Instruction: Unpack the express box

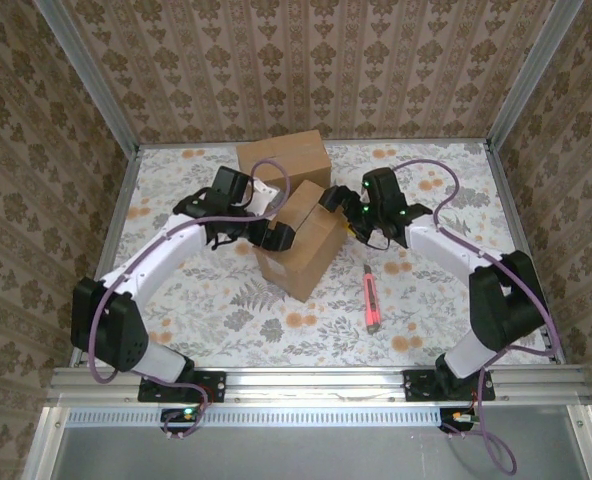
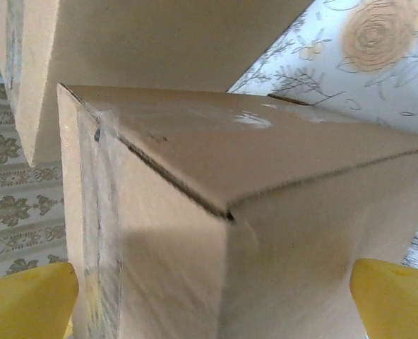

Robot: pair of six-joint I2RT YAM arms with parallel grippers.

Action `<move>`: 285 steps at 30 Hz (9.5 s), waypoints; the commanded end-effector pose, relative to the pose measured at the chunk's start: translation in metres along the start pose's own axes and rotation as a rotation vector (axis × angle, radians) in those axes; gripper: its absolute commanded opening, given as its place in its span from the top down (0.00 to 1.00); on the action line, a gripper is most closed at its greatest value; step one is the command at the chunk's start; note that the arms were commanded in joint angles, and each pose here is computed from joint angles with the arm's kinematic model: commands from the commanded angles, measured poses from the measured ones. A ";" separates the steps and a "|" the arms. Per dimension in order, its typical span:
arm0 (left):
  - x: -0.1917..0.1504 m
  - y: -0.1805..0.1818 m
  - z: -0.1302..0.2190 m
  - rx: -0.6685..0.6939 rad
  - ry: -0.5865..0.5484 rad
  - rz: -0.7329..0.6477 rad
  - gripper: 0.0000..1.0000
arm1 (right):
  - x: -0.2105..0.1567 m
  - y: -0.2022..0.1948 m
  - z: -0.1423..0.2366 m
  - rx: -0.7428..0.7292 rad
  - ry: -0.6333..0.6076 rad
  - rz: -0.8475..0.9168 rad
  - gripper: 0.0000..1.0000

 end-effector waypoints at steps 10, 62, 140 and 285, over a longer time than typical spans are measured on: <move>-0.021 -0.047 0.021 -0.116 -0.097 0.049 0.07 | -0.011 0.035 -0.035 0.082 0.198 0.139 0.00; -0.044 -0.083 0.065 -0.060 -0.090 0.151 0.03 | -0.038 0.029 0.073 -0.252 -0.020 0.413 0.00; -0.003 -0.093 0.093 -0.066 -0.334 0.197 0.17 | -0.102 -0.124 0.104 -0.605 -0.060 0.525 0.66; 0.127 -0.149 0.026 -0.733 -0.739 0.158 1.00 | -0.117 0.040 0.217 0.944 -0.190 0.458 0.64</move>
Point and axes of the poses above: each hand's point on the last joint's axis, 136 mm out from that joint toward the fingers, its own z axis back along the fingers, its own y axis along the line the jaws close on, x = y × z, the point moved 7 cm from there along z, back along the fingers, and after that the axes turned 15 degrees about -z, right-handed, at the moved point
